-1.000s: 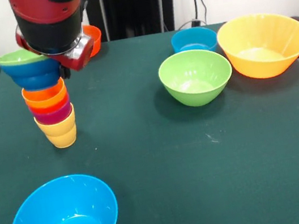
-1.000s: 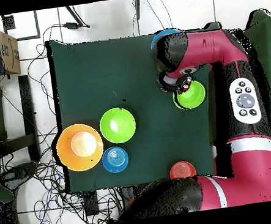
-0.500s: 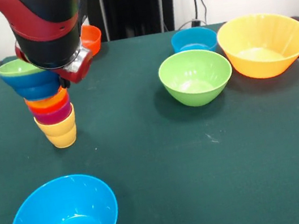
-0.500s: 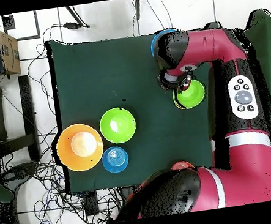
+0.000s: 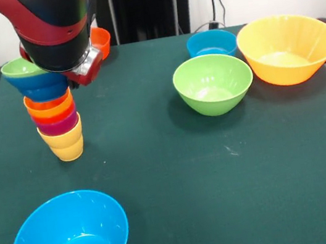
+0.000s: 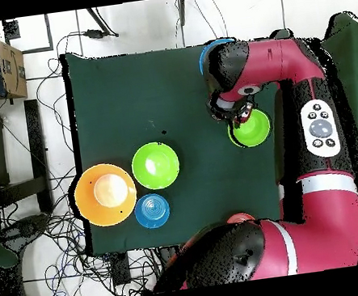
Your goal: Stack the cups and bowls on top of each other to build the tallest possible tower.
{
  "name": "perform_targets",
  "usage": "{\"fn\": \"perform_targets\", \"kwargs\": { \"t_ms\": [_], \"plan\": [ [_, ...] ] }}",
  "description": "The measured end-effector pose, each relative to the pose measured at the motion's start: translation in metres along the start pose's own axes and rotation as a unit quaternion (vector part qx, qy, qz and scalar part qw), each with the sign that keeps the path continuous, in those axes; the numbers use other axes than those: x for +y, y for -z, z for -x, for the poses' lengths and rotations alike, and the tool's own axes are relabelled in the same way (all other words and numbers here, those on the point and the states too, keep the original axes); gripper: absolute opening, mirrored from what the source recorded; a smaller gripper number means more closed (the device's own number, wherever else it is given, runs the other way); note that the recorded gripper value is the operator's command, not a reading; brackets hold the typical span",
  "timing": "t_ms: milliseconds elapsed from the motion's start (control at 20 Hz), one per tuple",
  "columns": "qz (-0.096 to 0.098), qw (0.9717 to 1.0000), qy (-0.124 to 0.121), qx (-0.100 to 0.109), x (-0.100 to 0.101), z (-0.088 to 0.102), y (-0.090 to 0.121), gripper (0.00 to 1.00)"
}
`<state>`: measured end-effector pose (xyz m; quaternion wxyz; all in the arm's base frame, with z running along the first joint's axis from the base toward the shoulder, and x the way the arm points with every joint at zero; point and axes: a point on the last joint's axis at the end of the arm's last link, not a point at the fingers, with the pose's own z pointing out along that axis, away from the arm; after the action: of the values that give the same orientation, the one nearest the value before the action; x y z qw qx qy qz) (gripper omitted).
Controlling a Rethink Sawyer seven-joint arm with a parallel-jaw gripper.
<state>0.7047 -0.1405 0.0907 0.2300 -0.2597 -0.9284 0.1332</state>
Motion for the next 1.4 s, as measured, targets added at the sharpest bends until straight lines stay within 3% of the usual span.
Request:
{"fn": "perform_targets", "kwargs": {
  "t_ms": [1400],
  "plan": [
    [-0.003, 0.9998, 0.007, 0.021, 0.005, -0.005, -0.017, 0.00]
  ]
}}
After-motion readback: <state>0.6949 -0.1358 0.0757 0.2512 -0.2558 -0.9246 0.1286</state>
